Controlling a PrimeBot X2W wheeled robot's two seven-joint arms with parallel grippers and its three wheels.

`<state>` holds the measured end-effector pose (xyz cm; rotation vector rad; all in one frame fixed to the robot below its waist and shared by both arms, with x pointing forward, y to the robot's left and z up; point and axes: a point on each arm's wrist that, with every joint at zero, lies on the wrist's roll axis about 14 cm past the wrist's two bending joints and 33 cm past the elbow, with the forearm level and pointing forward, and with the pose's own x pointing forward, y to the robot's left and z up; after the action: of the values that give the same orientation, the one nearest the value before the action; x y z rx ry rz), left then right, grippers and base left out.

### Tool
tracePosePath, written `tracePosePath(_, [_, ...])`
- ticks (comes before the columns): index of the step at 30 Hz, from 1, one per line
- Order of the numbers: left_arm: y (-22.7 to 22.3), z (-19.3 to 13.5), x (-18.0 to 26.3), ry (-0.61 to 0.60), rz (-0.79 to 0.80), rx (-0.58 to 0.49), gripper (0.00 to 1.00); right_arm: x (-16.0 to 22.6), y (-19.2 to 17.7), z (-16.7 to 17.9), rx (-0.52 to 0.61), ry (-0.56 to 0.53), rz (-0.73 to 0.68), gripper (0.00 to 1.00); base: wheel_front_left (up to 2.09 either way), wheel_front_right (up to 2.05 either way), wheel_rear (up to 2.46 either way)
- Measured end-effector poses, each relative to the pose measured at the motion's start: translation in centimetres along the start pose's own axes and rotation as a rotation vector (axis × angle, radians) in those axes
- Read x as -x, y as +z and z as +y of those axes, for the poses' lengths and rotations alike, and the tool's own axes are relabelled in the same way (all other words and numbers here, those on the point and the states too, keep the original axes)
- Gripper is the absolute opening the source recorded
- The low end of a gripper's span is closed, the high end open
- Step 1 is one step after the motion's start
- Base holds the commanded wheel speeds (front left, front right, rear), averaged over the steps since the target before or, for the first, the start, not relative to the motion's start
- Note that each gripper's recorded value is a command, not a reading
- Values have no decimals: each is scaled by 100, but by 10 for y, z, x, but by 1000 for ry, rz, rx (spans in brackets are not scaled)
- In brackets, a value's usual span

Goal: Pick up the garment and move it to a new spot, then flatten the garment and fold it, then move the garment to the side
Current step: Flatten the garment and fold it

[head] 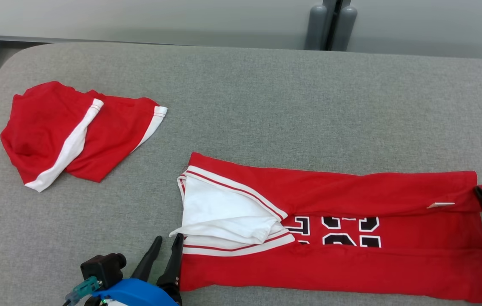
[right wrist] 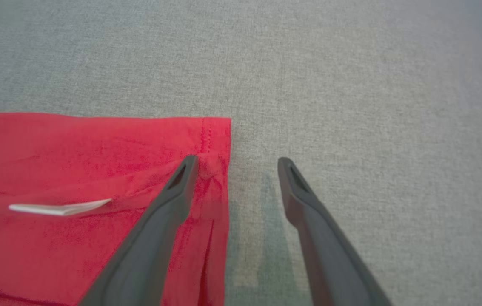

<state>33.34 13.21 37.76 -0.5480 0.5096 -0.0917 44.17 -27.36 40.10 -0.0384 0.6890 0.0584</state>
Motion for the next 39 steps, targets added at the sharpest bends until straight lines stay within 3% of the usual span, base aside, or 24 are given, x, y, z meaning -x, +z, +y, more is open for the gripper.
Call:
tracePosePath(10, [63, 2, 8, -7, -261, -78, 100, 25, 25, 12, -171, 15, -196, 100, 0, 0, 0])
tracePosePath(19, [119, -9, -3, -28, -410, -322, 100, 46, 30, 27, -236, 9, -281, 100, 0, 0, 0])
tracePosePath(27, [135, -3, -12, 8, -450, -334, 100, 42, -7, 21, -316, -73, -201, 100, 0, 0, 0])
tracePosePath(39, [138, 4, -33, 28, -420, -374, 100, 13, -34, 21, -295, -105, -93, 100, 0, 0, 0])
